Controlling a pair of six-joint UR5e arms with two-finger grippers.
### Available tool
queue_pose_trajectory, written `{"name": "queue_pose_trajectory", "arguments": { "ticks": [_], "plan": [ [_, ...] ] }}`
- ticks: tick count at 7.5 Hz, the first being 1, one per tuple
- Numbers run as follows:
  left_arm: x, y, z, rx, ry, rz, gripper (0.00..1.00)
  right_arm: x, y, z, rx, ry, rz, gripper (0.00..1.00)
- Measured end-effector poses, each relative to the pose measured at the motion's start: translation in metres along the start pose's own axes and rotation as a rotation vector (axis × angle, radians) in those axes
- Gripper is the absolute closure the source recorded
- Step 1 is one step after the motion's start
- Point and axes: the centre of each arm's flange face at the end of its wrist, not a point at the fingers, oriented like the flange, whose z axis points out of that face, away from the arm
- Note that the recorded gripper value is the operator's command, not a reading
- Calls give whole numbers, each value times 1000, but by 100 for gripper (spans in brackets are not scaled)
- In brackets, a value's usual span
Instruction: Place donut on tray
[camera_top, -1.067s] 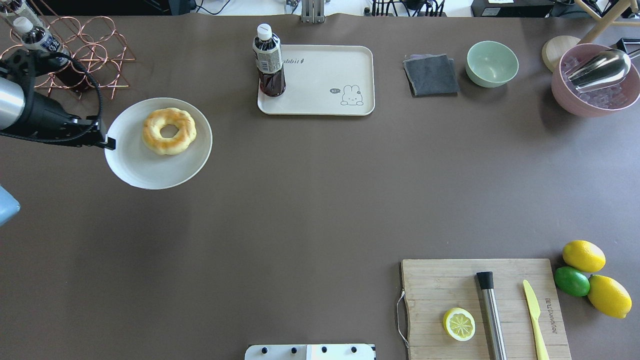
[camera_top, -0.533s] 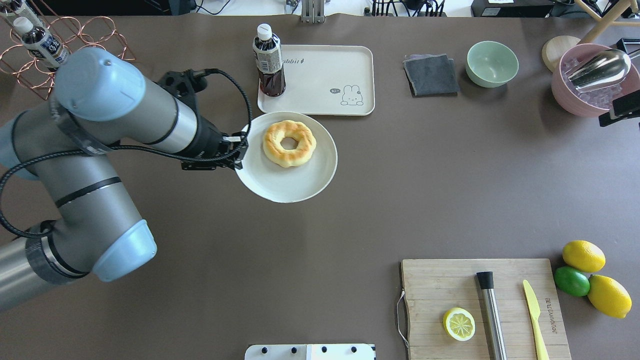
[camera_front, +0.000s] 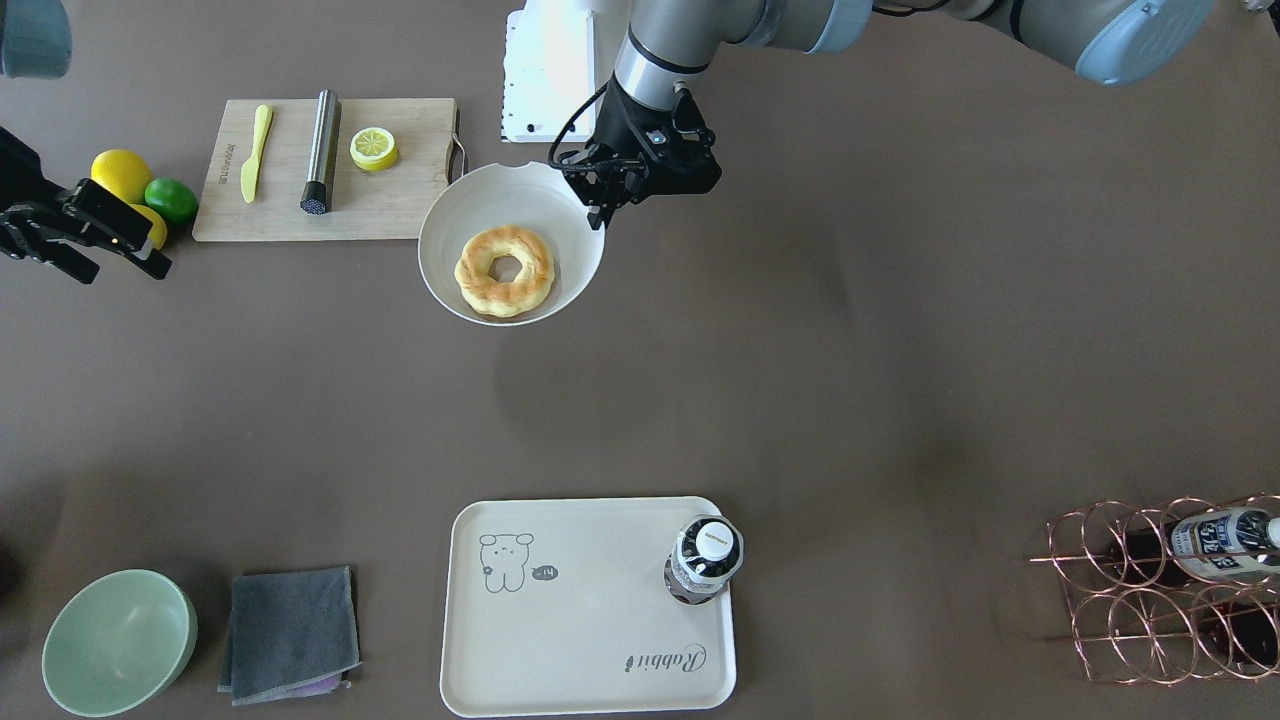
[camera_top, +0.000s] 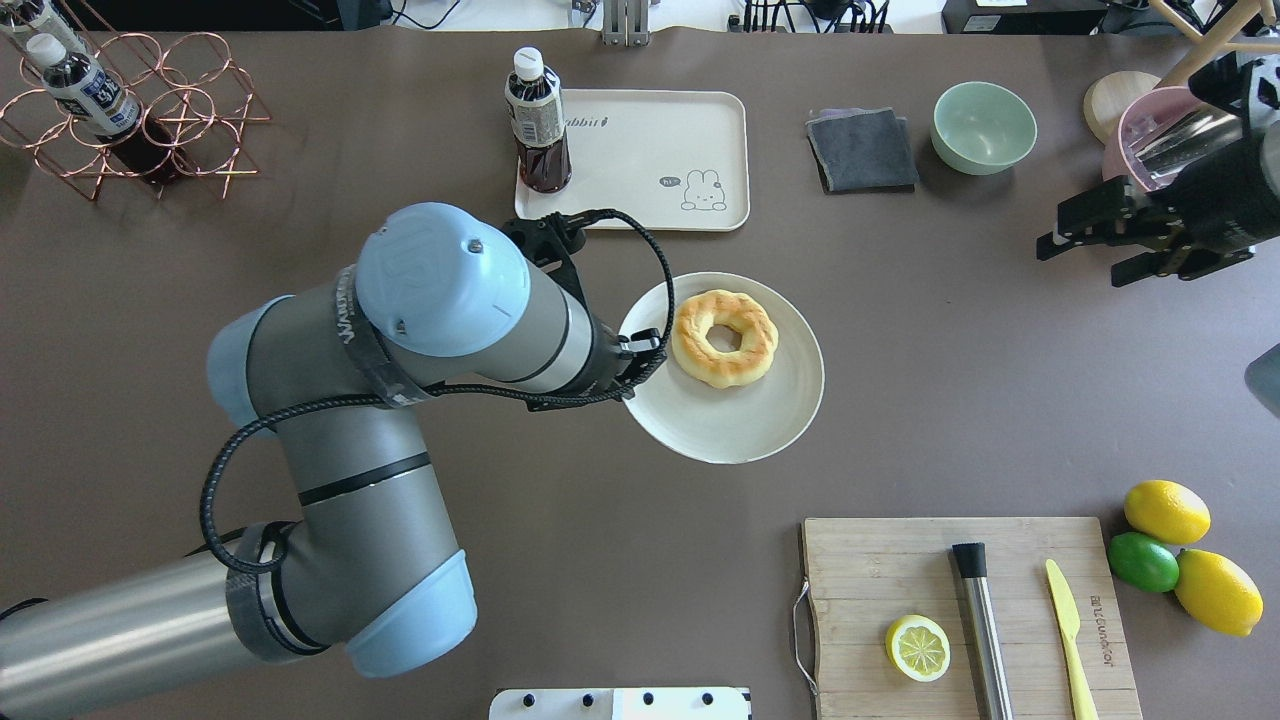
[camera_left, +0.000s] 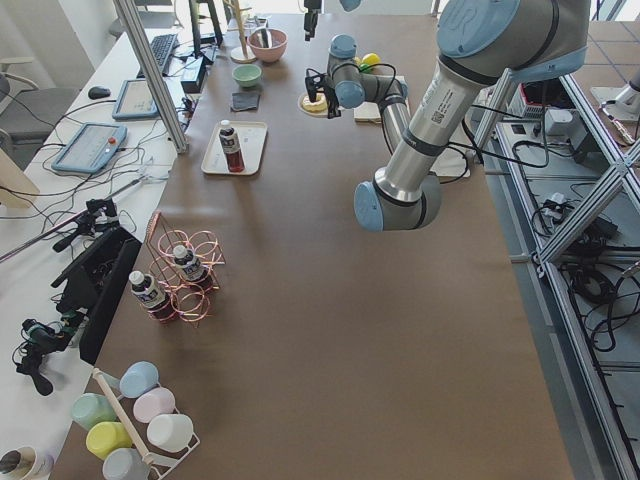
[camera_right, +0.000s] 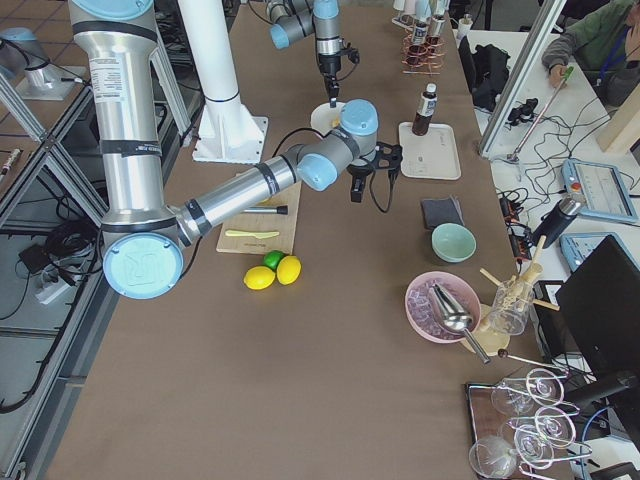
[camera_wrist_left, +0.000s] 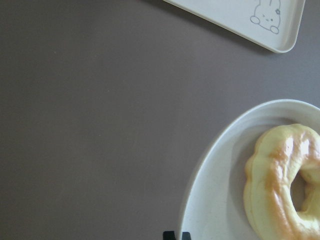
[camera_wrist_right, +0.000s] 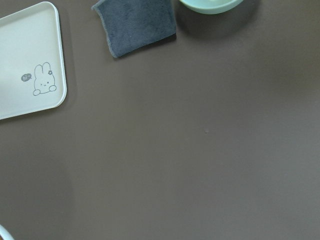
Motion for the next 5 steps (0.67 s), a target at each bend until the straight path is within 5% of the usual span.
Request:
{"name": "queue_pose_trajectory", "arguments": {
  "ticks": [2,5],
  "plan": [
    [36,24,7,1,23,-17,100,-51,31,31,10,-2,41,30],
    [48,41,12,12,37,-11,100,-82,65,58,0,-40,59,35]
  ]
}}
